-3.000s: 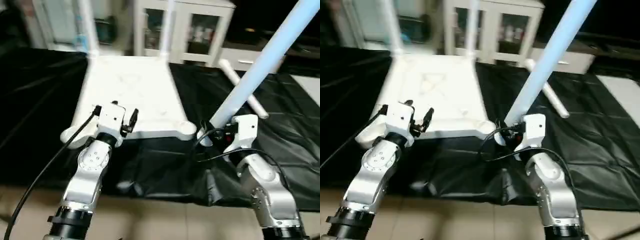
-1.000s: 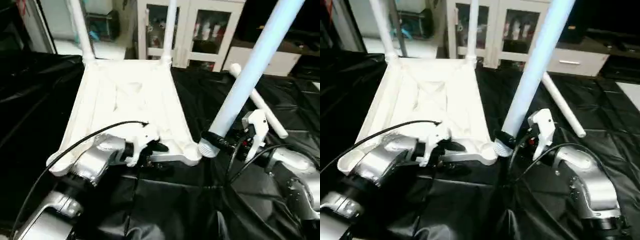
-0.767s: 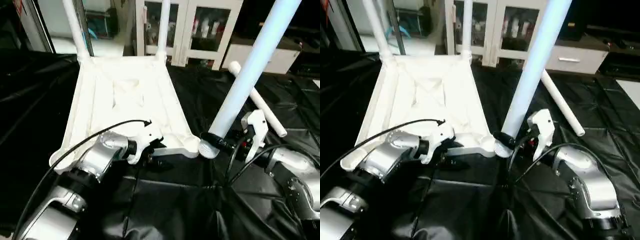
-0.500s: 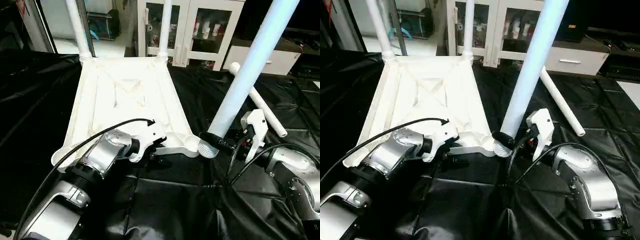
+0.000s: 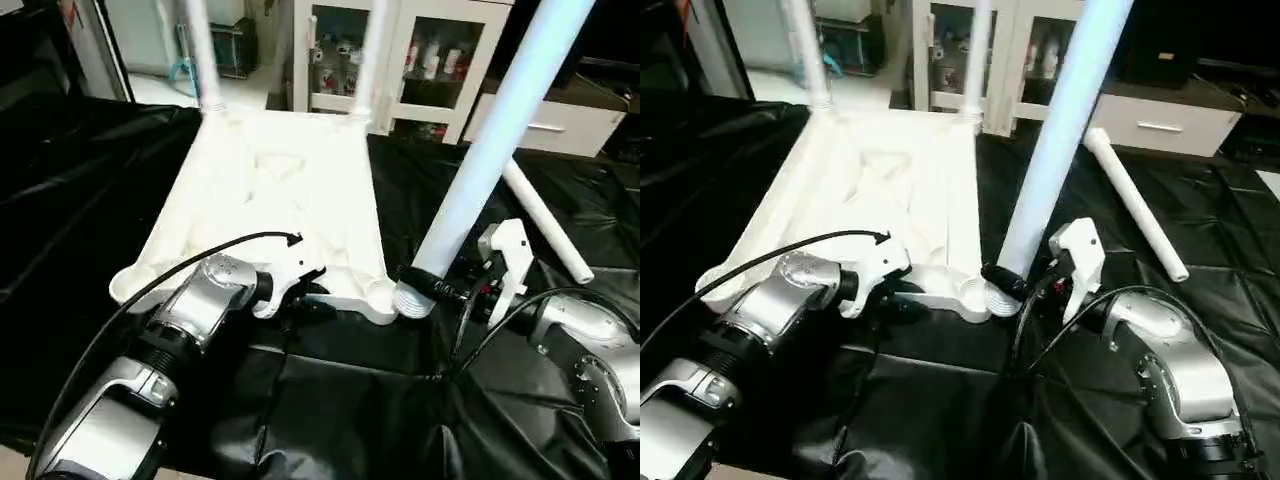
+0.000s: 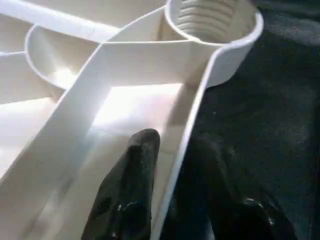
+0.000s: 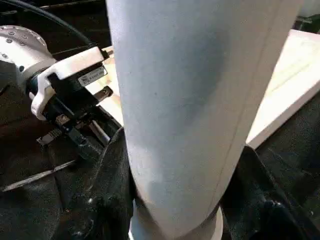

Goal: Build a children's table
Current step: Insert table leg to table base

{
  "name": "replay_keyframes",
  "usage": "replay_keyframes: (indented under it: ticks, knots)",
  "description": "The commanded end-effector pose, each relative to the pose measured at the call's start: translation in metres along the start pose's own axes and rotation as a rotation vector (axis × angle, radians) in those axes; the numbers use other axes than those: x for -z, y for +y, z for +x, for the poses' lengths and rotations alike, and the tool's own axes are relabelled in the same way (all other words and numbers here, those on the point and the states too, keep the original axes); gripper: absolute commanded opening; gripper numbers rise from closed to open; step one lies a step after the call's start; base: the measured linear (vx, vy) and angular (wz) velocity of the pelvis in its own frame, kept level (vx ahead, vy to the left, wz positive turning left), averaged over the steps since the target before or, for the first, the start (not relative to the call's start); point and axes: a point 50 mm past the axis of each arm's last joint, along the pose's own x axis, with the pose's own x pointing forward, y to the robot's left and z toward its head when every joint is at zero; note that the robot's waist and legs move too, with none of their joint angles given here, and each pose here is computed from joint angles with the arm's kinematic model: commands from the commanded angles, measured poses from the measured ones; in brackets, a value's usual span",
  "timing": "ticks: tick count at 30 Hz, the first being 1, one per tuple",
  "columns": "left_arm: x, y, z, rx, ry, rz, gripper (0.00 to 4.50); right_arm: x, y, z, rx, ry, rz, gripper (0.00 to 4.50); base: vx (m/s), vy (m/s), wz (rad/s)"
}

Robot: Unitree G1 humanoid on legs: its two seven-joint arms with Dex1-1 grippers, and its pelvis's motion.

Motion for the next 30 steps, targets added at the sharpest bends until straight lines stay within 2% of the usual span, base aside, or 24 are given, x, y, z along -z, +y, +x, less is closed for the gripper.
replay_keyframes:
  ticks: [1, 3, 5, 6, 9, 13, 14, 15, 18, 20, 21, 30]
  knots:
    - [0.004, -0.006, 0.001, 0.019, 0.036, 0.015, 1.24, -0.007, 0.0, 0.001, -0.002, -0.021, -0.032, 1.89, 0.0, 0.0, 0.0]
    - [0.01, -0.008, -0.007, 0.01, 0.047, -0.004, 1.17, -0.007, 0.0, 0.001, -0.003, -0.025, -0.029, 1.89, 0.0, 0.0, 0.0]
    - [0.024, -0.013, -0.022, -0.045, 0.123, -0.014, 1.08, -0.005, 0.001, 0.002, 0.002, -0.03, -0.023, 1.89, 0.0, 0.0, 0.0]
    - [0.024, -0.013, -0.022, -0.045, 0.123, -0.014, 1.05, -0.005, 0.001, 0.002, 0.002, -0.03, -0.023, 1.89, 0.0, 0.0, 0.0]
    - [0.04, -0.027, -0.045, -0.113, 0.211, -0.044, 0.99, -0.005, 0.004, 0.004, 0.017, -0.049, -0.008, 1.89, 0.0, 0.0, 0.0]
    - [0.04, -0.035, -0.049, -0.135, 0.208, -0.06, 0.92, -0.003, 0.006, 0.004, 0.021, -0.056, 0.001, 1.89, 0.0, 0.0, 0.0]
    - [0.03, -0.039, -0.045, -0.144, 0.171, -0.053, 0.91, -0.001, 0.006, 0.004, 0.027, -0.051, 0.002, 1.89, 0.0, 0.0, 0.0]
    - [0.03, -0.039, -0.045, -0.145, 0.17, -0.052, 0.91, -0.001, 0.006, 0.004, 0.027, -0.051, 0.003, 1.89, 0.0, 0.0, 0.0]
    - [0.008, -0.04, -0.032, -0.157, 0.038, -0.053, 0.91, 0.0, 0.005, 0.003, 0.033, -0.053, 0.012, 1.89, 0.0, 0.0, 0.0]
    - [-0.004, -0.038, -0.026, -0.154, -0.046, -0.027, 1.44, 0.0, 0.004, 0.002, 0.039, -0.051, 0.009, 1.89, 0.0, 0.0, 0.0]
    - [-0.009, -0.037, -0.026, -0.143, -0.071, -0.018, 1.44, -0.001, 0.003, 0.002, 0.044, -0.053, 0.007, 1.89, 0.0, 0.0, 0.0]
    - [-0.023, -0.036, -0.033, -0.08, -0.095, 0.024, 2.35, -0.004, 0.005, -0.003, 0.036, -0.048, -0.005, 1.89, 0.0, 0.0, 0.0]
